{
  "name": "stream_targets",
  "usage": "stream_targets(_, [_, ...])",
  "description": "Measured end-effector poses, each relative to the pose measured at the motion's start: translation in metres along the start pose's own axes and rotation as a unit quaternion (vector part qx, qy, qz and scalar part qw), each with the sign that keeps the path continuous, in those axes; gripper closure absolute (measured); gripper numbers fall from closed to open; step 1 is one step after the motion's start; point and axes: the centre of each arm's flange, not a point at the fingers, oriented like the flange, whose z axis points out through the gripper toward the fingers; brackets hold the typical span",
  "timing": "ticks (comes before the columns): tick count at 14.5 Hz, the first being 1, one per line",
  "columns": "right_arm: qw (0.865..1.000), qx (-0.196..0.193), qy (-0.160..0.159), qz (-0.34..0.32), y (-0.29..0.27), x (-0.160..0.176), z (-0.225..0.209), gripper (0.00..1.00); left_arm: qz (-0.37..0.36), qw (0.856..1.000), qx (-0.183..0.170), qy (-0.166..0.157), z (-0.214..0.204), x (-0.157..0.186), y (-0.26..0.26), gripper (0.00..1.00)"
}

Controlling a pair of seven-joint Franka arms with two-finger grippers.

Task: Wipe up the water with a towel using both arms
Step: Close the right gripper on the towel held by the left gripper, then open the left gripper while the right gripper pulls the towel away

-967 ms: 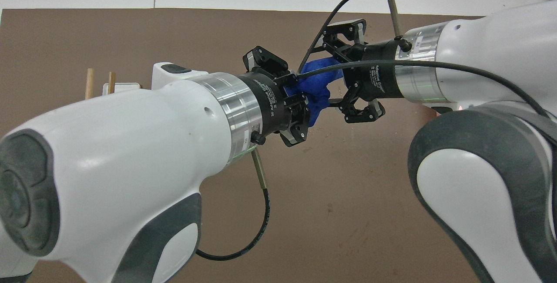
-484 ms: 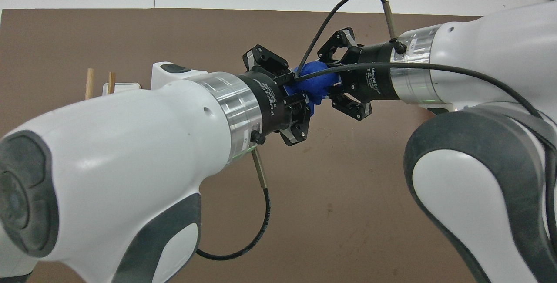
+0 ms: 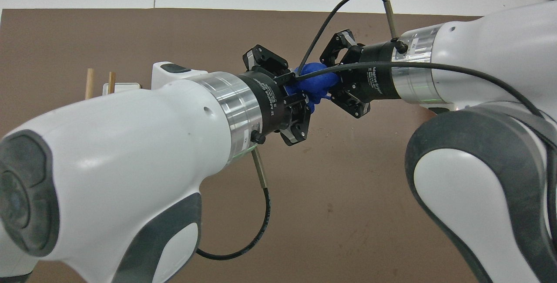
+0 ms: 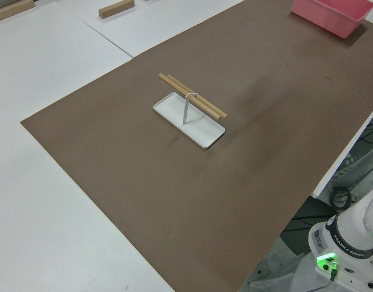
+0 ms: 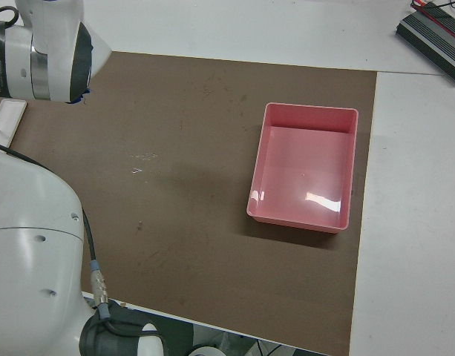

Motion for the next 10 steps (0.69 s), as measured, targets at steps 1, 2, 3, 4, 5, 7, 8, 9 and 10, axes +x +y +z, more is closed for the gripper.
stream_targets(1, [1.0, 0.0, 0.0, 0.001, 0.0, 0.001, 0.0, 0.87, 0.003, 1.0, -0.003, 0.002, 0.0, 0.0, 0.0, 0.75])
stream_targets(2, [1.0, 0.0, 0.001, 0.001, 0.0, 0.001, -0.001, 0.87, 0.009, 1.0, -0.009, 0.004, 0.0, 0.0, 0.001, 0.66])
stream_targets(3, [1.0, 0.001, 0.001, 0.002, 0.0, 0.002, -0.001, 0.87, 0.014, 1.0, -0.014, 0.006, -0.001, 0.0, 0.001, 0.53])
stream_targets(4, [1.0, 0.002, 0.002, 0.003, 0.0, 0.004, -0.002, 0.87, 0.016, 1.0, -0.016, 0.006, -0.001, -0.001, 0.001, 0.43])
stream_targets(5, [1.0, 0.003, 0.003, 0.004, -0.001, 0.006, -0.003, 0.87, 0.017, 1.0, -0.018, 0.007, -0.002, -0.001, 0.001, 0.32])
stream_targets(7, [1.0, 0.006, 0.006, 0.005, -0.001, 0.01, -0.006, 0.87, 0.022, 1.0, -0.016, 0.015, -0.001, 0.001, 0.001, 0.11])
stream_targets(8, [1.0, 0.01, 0.013, 0.003, -0.002, 0.014, -0.007, 0.87, 0.03, 0.999, -0.009, 0.03, 0.001, 0.005, 0.002, 0.0])
stream_targets(9, [1.0, 0.016, 0.025, -0.001, -0.003, 0.02, -0.008, 0.87, 0.048, 0.997, 0.003, 0.052, 0.002, 0.013, 0.005, 0.0])
stream_targets(10, [0.999, 0.021, 0.036, -0.008, -0.003, 0.028, -0.007, 0.87, 0.075, 0.994, 0.02, 0.078, 0.003, 0.022, 0.01, 0.0])
